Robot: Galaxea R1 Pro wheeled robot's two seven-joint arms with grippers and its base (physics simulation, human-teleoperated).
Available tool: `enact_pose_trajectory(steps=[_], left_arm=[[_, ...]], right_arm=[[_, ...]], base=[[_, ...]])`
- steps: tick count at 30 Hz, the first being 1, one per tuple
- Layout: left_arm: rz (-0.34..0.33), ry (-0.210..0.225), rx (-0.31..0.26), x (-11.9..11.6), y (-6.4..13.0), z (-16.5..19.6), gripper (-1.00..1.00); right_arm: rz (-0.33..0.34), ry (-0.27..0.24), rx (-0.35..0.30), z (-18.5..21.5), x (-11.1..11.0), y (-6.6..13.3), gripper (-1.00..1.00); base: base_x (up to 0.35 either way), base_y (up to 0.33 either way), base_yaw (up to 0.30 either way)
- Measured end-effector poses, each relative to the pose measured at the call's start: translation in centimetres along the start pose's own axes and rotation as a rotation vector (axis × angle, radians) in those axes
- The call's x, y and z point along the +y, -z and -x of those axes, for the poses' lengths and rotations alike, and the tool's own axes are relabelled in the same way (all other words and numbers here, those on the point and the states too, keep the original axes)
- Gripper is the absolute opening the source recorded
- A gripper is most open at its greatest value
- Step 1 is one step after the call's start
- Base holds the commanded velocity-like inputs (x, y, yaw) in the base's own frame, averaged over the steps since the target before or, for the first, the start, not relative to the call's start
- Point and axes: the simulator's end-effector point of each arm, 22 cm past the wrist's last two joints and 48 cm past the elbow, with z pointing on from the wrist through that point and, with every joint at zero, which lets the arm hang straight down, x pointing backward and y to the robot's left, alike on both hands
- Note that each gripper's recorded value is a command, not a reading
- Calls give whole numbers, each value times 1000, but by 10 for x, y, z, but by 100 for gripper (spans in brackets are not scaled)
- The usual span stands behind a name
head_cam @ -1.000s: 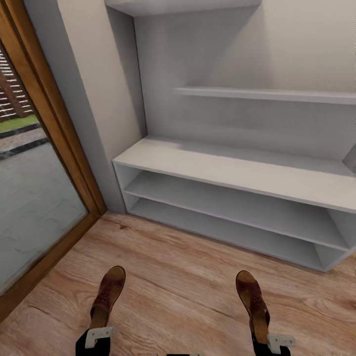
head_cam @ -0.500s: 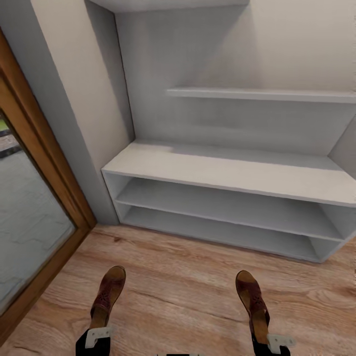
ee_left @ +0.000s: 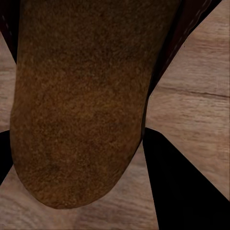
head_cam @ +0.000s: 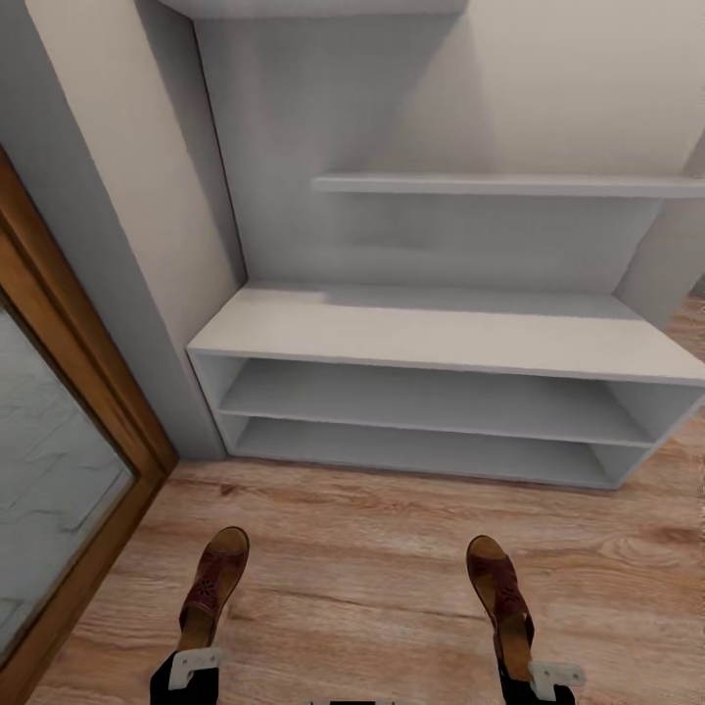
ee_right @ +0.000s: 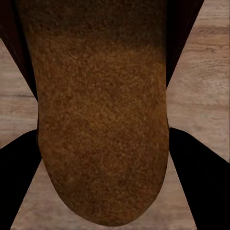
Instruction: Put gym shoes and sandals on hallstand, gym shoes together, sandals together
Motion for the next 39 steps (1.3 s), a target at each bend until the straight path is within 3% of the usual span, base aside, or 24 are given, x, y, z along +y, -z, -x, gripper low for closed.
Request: enact_pose_trajectory(steps=[14,39], left_arm=[[0,-1,1,0,0,-1,-100],[-1,0,7,-2,-2,2,-100]], right_arm=[[0,0,0,0,0,0,-100],[-12,3,-6,3,-8,-1,-100]], base=[[0,80,-191],[-13,0,-5]])
